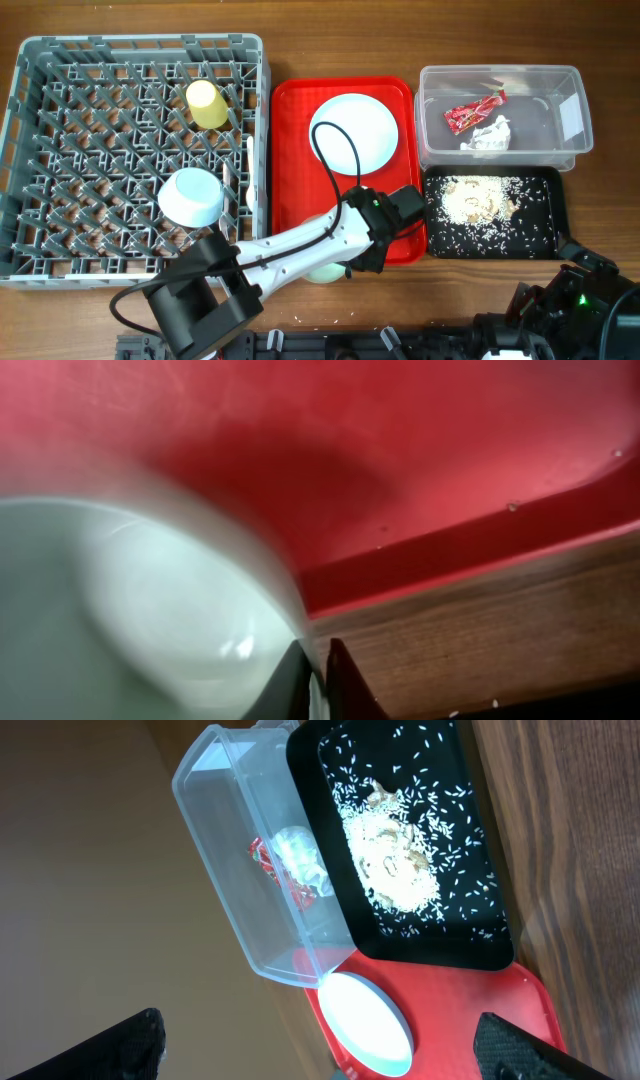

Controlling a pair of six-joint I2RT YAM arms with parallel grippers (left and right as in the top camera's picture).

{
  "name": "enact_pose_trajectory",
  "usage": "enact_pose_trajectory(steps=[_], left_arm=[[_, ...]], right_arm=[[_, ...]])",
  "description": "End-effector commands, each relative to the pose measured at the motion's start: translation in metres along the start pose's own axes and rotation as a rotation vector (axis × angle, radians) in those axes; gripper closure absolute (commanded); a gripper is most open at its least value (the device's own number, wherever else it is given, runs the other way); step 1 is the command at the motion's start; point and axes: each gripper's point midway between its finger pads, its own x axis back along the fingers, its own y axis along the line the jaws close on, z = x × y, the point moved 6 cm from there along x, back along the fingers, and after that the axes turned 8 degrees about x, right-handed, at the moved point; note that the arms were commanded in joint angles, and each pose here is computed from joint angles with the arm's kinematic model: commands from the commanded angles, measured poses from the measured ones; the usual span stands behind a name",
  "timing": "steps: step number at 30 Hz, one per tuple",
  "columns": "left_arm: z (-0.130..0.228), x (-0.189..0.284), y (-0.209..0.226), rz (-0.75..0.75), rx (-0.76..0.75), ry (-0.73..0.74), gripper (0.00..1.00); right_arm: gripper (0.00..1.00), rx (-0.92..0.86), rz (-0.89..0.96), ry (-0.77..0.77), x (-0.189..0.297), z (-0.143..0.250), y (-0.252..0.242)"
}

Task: Sort waste into correct bins and load items into the dishwasher rack
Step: 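Reach the left gripper to the mint-green bowl and grasp its rim, then carry the mint-green bowl into the grey rack and release it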

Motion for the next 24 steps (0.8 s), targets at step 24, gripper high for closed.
enact_pose_trajectory(steps=[24], left_arm=[[-0.113,0.233,0.281,1.038,0.374,-0.329,0.96]], right_arm=[[0.00,-0.162,0.001,0.003,0.001,0.000,-0.001]])
